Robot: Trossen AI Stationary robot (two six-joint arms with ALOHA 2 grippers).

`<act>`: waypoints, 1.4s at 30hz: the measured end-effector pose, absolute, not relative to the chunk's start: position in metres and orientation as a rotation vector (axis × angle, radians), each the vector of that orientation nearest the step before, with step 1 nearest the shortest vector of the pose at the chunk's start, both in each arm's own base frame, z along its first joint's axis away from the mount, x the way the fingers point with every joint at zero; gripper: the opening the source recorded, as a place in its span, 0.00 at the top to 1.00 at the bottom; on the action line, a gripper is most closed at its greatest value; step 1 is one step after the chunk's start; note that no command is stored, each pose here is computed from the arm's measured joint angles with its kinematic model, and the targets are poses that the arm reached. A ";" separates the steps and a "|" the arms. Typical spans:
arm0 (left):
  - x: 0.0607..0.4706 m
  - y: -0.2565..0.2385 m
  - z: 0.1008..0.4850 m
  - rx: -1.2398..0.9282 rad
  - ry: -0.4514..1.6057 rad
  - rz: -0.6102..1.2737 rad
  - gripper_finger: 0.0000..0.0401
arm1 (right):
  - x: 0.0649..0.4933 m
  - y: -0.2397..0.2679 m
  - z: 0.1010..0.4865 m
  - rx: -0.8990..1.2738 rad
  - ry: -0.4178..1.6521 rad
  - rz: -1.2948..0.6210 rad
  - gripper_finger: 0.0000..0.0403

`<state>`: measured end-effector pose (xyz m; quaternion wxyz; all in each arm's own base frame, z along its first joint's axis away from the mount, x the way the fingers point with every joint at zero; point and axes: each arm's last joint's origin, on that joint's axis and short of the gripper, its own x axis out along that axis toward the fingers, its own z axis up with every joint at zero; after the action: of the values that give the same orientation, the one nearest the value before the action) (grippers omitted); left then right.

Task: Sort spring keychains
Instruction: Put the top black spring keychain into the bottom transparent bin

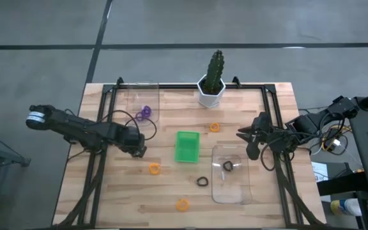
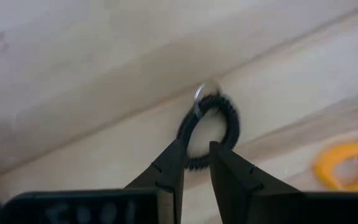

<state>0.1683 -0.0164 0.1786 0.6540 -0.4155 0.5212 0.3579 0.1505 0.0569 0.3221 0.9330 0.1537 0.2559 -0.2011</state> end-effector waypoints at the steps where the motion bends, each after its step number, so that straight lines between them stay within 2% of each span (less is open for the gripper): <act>1: 0.169 -0.016 0.179 -0.936 1.165 0.816 0.83 | 0.151 0.057 0.322 0.315 0.522 -0.411 0.80; 11: 0.169 -0.016 0.163 -0.925 1.198 0.880 0.83 | 0.151 0.057 0.322 0.320 0.519 -0.411 0.82; 23: 0.175 -0.016 0.146 -0.917 1.228 0.905 0.83 | 0.151 0.057 0.323 0.322 0.516 -0.410 0.78; 38: 0.178 -0.016 0.143 -0.907 1.235 0.923 0.83 | 0.151 0.057 0.323 0.316 0.518 -0.408 0.82; 42: 0.178 -0.016 0.142 -0.918 1.229 0.933 0.86 | 0.151 0.057 0.323 0.312 0.518 -0.407 0.82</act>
<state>0.1778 -0.0164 0.1423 0.6233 -0.3997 0.5353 0.4065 0.1513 0.0572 0.3227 0.9343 0.1526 0.2534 -0.1992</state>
